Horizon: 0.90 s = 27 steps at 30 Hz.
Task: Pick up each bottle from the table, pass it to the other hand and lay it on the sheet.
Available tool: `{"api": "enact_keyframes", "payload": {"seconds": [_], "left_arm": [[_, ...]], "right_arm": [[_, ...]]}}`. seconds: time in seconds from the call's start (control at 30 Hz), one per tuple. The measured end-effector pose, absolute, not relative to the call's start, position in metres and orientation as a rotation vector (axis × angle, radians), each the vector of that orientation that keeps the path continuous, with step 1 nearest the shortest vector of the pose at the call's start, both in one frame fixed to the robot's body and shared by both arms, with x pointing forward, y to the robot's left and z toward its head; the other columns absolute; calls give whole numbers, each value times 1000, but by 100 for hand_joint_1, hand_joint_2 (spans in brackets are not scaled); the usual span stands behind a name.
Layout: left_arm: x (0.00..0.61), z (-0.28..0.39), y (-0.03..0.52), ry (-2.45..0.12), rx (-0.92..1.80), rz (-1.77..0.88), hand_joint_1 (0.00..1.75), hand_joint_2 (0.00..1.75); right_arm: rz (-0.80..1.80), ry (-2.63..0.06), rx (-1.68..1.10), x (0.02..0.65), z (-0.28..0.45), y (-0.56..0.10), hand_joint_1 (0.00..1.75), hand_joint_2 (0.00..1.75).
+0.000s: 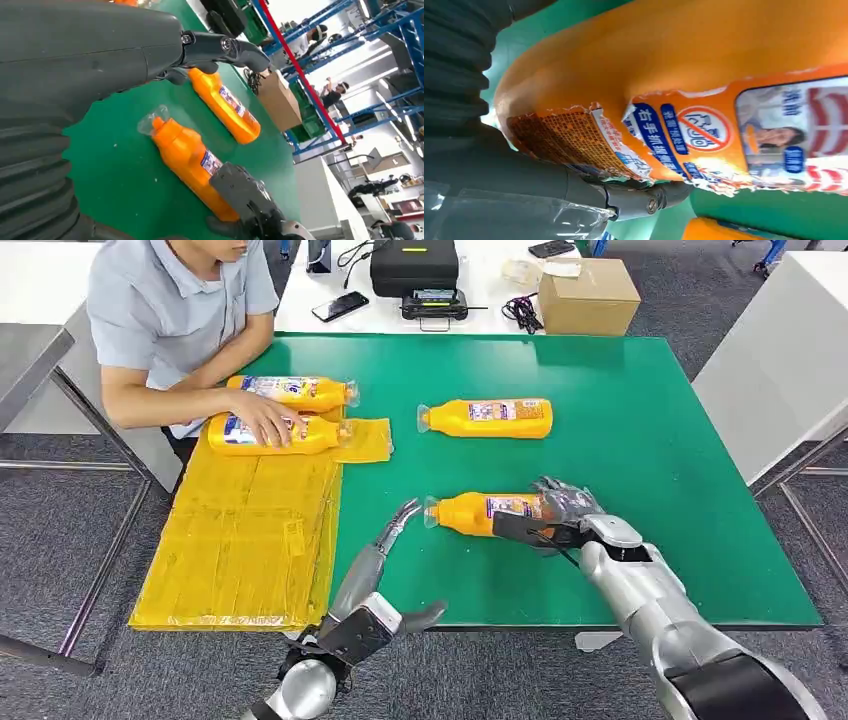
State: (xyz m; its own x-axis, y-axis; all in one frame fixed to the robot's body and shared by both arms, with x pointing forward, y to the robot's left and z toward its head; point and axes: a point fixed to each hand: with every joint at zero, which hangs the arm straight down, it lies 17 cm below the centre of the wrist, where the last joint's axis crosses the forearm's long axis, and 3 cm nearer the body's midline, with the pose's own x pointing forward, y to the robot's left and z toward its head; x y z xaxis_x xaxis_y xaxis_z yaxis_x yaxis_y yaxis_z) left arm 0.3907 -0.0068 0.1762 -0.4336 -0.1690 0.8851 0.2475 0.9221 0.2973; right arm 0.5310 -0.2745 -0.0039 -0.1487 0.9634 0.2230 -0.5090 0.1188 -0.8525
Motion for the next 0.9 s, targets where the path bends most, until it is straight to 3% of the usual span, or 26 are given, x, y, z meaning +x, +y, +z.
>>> {"api": "enact_keyframes", "payload": {"seconds": [0.03,0.9], "left_arm": [[390,176,-8,-1966,-60,-470,0,175],[393,178,-9,-1987,-44,-454,0,175]], "right_arm": [[1422,-1023,-585,530,-6,-276,175,175],[1313,-1246,-491,522,3,-257,175,175]]}}
